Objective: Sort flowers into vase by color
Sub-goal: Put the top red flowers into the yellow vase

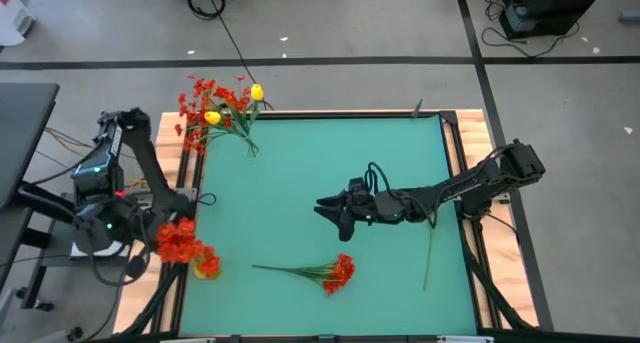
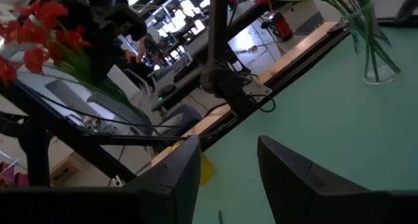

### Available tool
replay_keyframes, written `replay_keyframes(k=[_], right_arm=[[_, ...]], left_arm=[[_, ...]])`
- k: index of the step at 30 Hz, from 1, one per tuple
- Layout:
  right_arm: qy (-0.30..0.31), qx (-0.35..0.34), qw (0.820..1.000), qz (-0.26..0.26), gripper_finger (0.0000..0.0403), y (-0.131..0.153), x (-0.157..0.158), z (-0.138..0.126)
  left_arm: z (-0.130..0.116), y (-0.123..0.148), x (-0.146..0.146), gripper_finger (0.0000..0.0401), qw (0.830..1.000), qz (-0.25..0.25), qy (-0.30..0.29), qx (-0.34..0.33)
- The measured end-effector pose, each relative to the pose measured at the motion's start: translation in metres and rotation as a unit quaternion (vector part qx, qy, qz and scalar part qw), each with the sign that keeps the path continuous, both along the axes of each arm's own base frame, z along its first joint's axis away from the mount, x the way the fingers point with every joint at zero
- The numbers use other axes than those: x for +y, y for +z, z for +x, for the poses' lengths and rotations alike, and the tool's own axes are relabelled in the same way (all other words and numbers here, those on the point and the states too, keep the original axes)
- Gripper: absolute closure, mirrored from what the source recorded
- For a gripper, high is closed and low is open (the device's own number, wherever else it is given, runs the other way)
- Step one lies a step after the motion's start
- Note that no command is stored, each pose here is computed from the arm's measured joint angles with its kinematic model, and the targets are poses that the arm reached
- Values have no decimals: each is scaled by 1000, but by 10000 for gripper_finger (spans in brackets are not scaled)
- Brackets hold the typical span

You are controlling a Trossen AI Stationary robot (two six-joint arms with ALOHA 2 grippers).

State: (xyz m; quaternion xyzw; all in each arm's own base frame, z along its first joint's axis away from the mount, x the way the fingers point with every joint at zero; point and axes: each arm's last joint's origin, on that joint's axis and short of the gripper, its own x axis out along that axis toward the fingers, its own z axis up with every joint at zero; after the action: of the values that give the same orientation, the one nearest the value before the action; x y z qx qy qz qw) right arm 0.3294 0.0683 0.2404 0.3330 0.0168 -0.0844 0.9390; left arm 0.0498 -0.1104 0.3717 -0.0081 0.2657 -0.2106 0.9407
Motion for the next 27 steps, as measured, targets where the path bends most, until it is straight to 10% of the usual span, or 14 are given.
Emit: replay_keyframes(k=[27], right_arm=[[-35,-3,999,23,243,0,-5,0]], left_arm=[[-15,-36,-3,391,999,14,-8,-45]])
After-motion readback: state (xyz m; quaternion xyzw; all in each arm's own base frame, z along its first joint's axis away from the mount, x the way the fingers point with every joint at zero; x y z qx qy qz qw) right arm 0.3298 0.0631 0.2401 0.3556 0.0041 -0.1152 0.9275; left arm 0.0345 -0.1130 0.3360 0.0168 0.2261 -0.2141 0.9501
